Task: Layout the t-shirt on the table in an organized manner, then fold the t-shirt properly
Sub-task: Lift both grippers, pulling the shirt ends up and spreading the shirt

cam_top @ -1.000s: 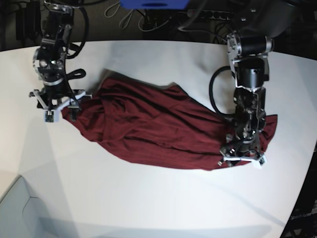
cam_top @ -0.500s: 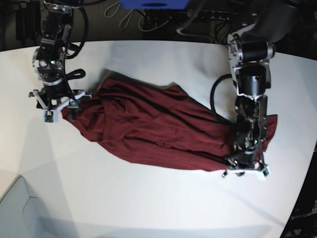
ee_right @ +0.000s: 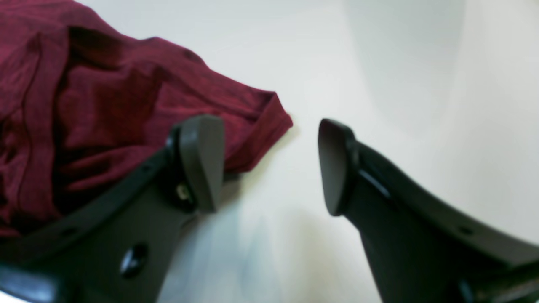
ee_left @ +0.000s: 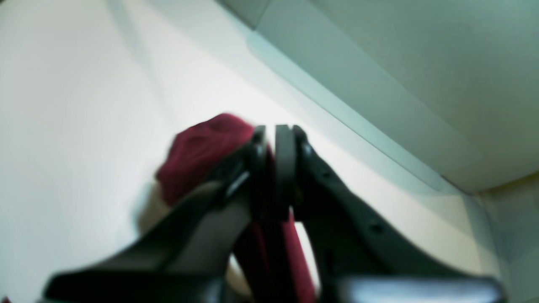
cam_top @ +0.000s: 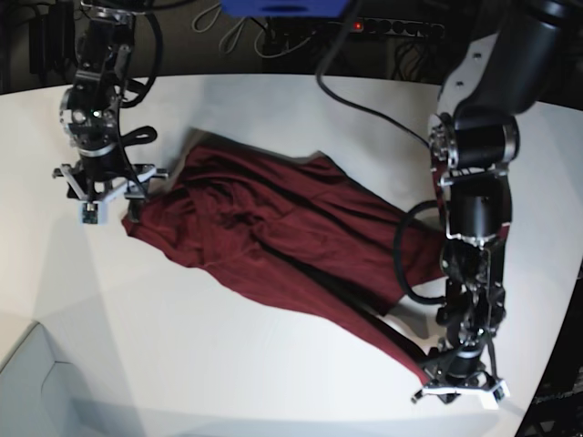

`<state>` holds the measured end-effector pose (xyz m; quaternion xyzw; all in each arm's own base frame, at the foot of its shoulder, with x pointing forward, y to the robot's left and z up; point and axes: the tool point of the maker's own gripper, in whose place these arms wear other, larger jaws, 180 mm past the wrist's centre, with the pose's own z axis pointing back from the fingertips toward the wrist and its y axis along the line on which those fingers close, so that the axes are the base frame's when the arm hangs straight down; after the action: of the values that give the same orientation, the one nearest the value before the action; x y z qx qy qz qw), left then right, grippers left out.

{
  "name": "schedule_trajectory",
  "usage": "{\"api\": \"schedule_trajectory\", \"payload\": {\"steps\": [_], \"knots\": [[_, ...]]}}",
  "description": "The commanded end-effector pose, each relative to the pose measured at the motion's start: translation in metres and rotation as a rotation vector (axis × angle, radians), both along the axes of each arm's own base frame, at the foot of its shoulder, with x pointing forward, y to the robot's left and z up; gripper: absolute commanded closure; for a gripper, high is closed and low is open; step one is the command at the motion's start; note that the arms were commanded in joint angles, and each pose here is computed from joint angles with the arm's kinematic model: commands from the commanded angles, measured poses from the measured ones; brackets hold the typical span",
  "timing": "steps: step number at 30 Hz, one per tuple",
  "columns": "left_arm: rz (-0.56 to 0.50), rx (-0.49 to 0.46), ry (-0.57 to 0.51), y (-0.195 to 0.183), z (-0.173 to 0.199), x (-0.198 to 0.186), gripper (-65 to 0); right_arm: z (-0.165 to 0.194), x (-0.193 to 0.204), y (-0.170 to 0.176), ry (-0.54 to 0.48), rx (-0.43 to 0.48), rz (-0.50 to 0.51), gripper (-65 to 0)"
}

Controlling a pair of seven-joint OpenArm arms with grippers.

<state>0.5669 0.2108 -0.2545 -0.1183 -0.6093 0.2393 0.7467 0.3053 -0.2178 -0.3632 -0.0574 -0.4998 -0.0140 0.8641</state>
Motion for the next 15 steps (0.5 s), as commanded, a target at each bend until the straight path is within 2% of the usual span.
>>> {"api": "schedule_trajectory", "payload": {"steps": [1,4,6,9,15], "knots": [[-0.008,0.034,-0.049,-0.001,0.025,0.012,-12.1,0.014,0.006,-0.004,-0.052,-0.011,-0.001,-35.9],[-0.03,0.075,0.016,-0.008,0.007,0.014,-29.6,0.015,0.005,-0.005,-0.051,-0.014,-0.003,-35.9],[-0.038,0.074,0.023,-0.011,0.002,0.012,-36.1,0.016,0.006,-0.005,-0.054,-0.015,-0.002,-35.9],[-0.037,0.079,0.035,-0.009,-0.015,-0.003,-36.5,0.011,0.0,-0.005,-0.042,-0.015,-0.003,-35.9],[-0.05,0.126,-0.01,-0.007,-0.017,-0.048,-36.5,0.01,-0.002,-0.004,-0.037,-0.013,-0.005,-35.9]]}}
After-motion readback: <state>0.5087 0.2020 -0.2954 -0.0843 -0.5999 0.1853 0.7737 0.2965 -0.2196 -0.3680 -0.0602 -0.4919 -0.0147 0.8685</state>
